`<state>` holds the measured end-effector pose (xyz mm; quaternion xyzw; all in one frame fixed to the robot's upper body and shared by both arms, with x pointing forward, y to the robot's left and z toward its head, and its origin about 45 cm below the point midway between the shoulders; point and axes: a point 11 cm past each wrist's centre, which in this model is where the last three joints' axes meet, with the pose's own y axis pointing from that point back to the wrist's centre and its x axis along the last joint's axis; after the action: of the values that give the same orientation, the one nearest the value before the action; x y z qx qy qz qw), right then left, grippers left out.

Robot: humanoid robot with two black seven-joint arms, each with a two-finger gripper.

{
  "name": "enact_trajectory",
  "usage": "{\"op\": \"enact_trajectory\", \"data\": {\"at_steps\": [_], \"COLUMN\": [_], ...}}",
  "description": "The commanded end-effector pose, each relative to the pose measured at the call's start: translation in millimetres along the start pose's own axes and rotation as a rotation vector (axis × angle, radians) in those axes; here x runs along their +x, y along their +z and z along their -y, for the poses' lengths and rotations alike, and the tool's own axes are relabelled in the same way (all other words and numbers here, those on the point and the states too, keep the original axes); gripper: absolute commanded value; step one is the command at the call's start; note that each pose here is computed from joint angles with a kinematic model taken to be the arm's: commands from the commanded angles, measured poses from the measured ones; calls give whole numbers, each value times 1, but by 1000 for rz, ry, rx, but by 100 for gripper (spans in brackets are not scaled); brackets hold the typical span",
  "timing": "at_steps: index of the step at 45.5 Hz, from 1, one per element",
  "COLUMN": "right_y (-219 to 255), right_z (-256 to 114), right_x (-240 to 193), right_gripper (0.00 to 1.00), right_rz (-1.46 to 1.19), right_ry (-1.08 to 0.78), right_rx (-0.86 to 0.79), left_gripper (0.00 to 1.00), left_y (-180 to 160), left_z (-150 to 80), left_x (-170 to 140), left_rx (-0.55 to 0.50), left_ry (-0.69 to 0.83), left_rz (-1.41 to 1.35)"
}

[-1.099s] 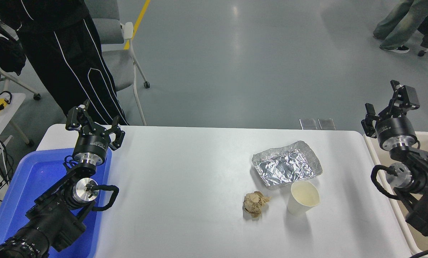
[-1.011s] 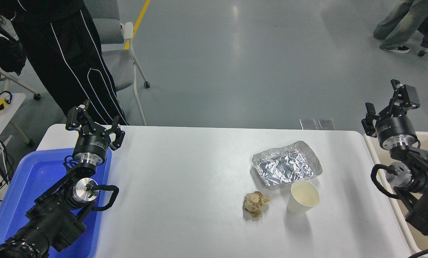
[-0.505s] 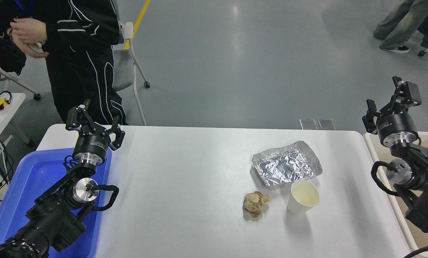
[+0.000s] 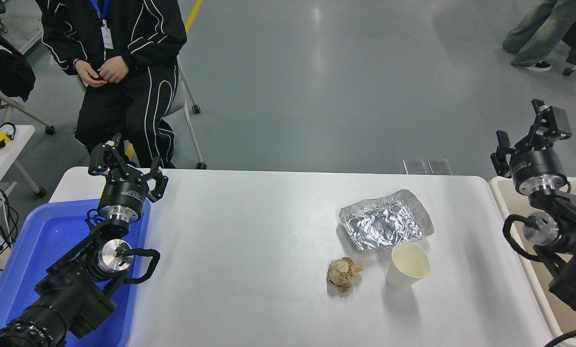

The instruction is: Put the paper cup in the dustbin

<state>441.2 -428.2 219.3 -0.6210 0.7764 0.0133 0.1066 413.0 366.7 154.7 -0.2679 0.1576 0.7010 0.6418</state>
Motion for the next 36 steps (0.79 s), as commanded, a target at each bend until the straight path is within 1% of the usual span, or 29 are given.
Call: {"op": "enact_trajectory", "data": {"at_steps": [1,9,12,16,21,23,24,26,29,33,36], "right_y": [2,12,14,-14,-45,-56,-55,-44,-47,-46,-48], "right_z": [0,-3,0,12,29,36,35,29,28,22,18], "right_x": [-2,0,-15,-3,-9,-16,-18,-23,-21,-21,-27], "right_gripper": [99,99,99,99,99,99,99,99,99,99,99], "right_rz": [-8,-12,-47,-166,-393,-596,-647,-843,-993,-1144,-1285], "right_ry": [-10,-3,-58,-92,-213,-322,-355,-520,-639,-773,-928], "right_rx": [-9,-46,-65,-40,-39,-70,-88,-193,-276,-347,-406], "left_gripper": [100,100,100,100,100,100,100,100,100,100,100], "left_y": [0,0,0,0,0,0,0,0,0,0,0], "left_z": [0,0,0,0,0,0,0,0,0,0,0], "left_x": [0,0,0,0,0,0,0,0,0,0,0], "left_rx": [0,0,0,0,0,0,0,0,0,0,0], "left_ry": [0,0,0,0,0,0,0,0,0,0,0], "left_rz": [0,0,0,0,0,0,0,0,0,0,0]}}
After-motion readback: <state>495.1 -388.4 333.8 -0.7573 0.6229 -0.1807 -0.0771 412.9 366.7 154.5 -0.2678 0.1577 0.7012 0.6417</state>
